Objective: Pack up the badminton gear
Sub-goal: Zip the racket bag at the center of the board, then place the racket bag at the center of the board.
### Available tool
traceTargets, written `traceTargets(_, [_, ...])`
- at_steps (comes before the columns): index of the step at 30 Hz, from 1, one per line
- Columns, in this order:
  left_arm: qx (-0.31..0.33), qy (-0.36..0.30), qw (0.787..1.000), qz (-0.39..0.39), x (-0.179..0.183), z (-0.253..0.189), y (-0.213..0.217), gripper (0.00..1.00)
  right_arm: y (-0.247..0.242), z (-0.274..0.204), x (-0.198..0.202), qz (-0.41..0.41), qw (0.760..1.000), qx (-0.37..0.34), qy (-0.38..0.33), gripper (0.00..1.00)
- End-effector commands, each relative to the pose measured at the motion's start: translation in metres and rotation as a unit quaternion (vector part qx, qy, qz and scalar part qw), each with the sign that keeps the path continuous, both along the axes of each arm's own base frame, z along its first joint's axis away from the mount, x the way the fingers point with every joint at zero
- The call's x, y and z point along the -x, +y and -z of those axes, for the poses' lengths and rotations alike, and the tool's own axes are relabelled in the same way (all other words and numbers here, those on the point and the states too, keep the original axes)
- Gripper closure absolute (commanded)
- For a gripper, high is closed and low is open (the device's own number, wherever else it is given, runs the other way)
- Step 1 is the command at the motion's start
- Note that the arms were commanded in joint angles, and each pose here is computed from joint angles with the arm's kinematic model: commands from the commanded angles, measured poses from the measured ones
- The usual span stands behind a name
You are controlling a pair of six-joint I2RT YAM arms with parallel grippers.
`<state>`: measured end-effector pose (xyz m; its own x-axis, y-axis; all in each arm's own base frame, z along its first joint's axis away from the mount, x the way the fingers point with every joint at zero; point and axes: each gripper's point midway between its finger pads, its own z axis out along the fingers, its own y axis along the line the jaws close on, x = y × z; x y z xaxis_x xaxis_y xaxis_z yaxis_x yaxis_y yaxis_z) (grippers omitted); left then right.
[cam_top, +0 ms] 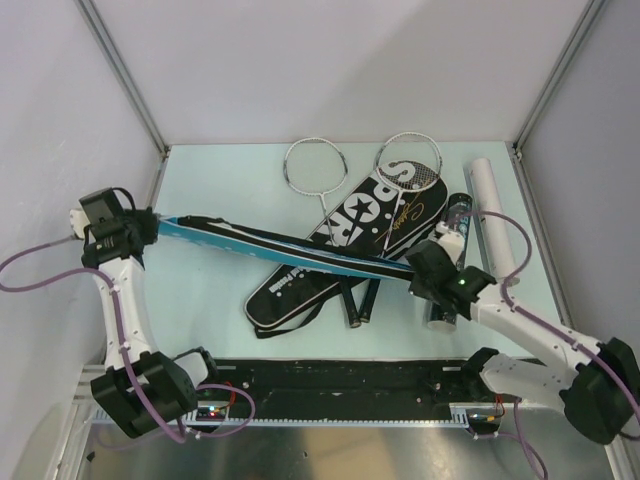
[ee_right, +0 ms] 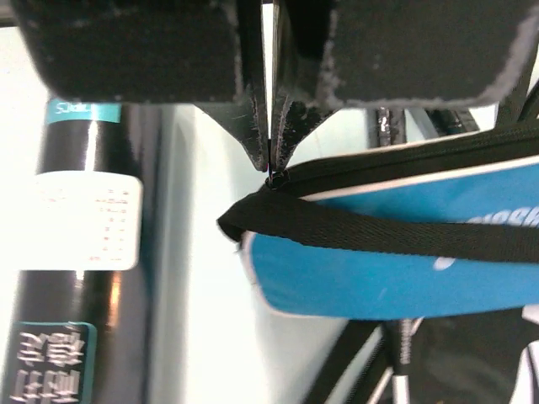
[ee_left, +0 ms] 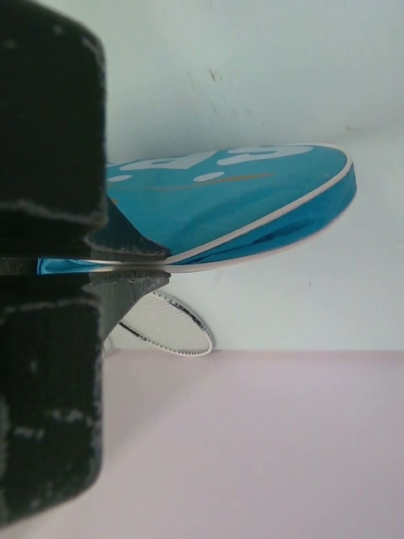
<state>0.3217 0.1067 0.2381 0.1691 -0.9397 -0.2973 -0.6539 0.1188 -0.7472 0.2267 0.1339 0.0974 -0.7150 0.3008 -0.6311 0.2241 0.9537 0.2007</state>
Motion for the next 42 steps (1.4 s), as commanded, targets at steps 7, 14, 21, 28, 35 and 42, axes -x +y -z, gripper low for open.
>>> traceTargets(7, [-0.074, -0.043, 0.996, -0.014, -0.012, -0.043, 0.027, 1.00, -0.062, 0.021, -0.012, 0.082, 0.997, -0.008, 0.008, 1.00])
traceTargets(14, [-0.069, -0.059, 0.996, 0.012, -0.017, -0.054, 0.018, 1.00, -0.037, -0.031, -0.018, -0.038, 0.998, 0.034, -0.036, 0.58])
traceTargets(21, [-0.058, -0.064, 0.996, 0.035, -0.017, -0.052, 0.006, 1.00, 0.069, -0.109, -0.026, -0.308, 0.929, 0.066, -0.192, 0.36])
traceTargets(28, [-0.056, -0.065, 0.995, 0.058, -0.018, -0.050, -0.006, 1.00, 0.168, -0.120, -0.031, -0.482, 0.821, 0.122, -0.281, 0.26])
traceTargets(35, [-0.052, -0.070, 0.994, 0.073, -0.023, -0.053, -0.015, 1.00, 0.233, -0.086, -0.039, -0.587, 0.745, 0.169, -0.268, 0.25])
traceTargets(42, [-0.053, -0.075, 0.992, 0.089, -0.030, -0.054, -0.024, 1.00, 0.266, -0.063, -0.051, -0.623, 0.721, 0.175, -0.249, 0.39])
